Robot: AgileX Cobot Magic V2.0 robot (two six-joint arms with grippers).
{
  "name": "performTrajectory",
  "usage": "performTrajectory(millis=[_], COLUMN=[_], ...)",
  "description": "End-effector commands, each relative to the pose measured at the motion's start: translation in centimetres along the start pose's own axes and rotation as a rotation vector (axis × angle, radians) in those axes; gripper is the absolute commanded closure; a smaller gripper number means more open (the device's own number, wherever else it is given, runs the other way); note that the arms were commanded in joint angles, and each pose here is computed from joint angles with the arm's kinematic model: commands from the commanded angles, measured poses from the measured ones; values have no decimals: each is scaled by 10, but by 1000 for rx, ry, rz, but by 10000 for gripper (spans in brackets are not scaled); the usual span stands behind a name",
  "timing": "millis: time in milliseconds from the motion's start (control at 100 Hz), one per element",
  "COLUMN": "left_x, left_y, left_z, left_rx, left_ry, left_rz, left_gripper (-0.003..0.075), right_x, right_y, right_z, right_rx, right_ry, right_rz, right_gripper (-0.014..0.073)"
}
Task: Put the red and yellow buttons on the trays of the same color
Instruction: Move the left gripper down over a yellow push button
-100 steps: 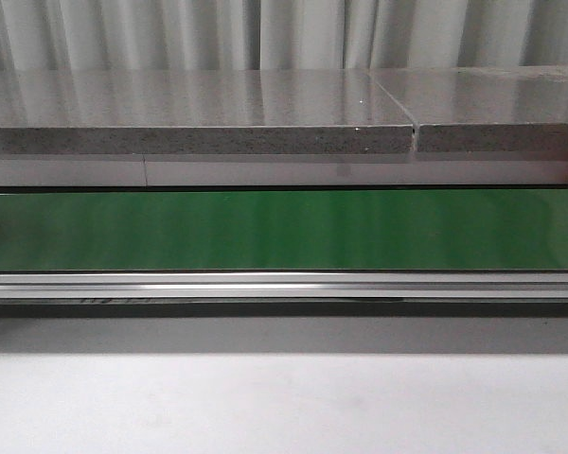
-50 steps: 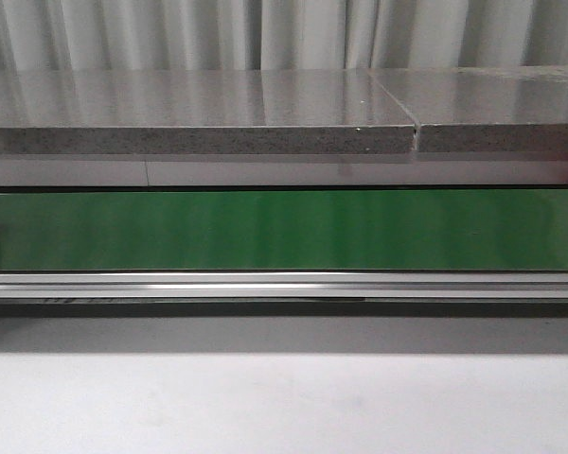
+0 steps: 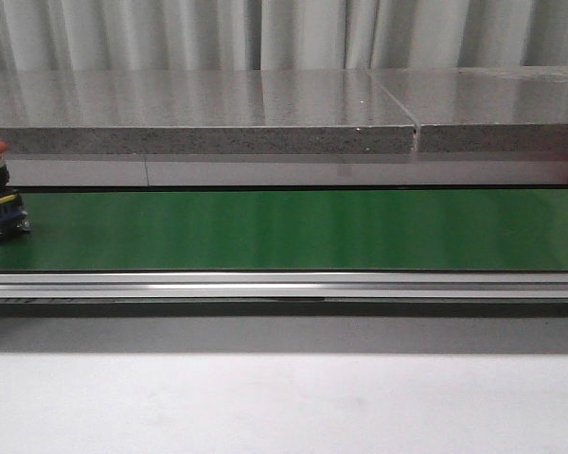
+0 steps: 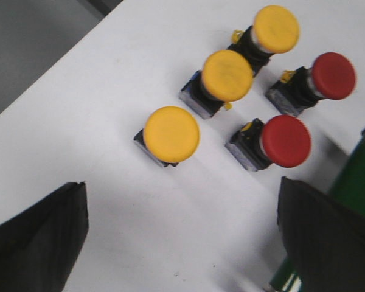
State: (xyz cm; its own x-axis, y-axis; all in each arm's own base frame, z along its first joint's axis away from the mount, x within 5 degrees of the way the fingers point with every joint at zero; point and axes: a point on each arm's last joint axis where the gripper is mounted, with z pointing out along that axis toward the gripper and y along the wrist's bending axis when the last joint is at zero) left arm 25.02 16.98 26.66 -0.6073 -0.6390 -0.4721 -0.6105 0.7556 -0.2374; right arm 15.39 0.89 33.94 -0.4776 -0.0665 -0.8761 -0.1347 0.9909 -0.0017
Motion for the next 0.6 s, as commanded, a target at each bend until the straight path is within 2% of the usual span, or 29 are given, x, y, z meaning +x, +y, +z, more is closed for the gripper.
performTrajectory(millis=[0,360,590], left_x=[-8,-9,-12], left_y=[1,10,15], left_z=[-3,42,59], left_rx=[5,-13,-29], left_ry=[-85,-2,-18], left_rz=[-29,-62,-72], left_gripper=[99,99,99], right_x=[-14,-14,-14], right_y=[-1,-1,-1], right_z=[-6,-6,-6], right_rx=[16,16,16], right_ry=[-89,-89,-89], right_rz=[-9,-9,-9], right_gripper=[662,662,662])
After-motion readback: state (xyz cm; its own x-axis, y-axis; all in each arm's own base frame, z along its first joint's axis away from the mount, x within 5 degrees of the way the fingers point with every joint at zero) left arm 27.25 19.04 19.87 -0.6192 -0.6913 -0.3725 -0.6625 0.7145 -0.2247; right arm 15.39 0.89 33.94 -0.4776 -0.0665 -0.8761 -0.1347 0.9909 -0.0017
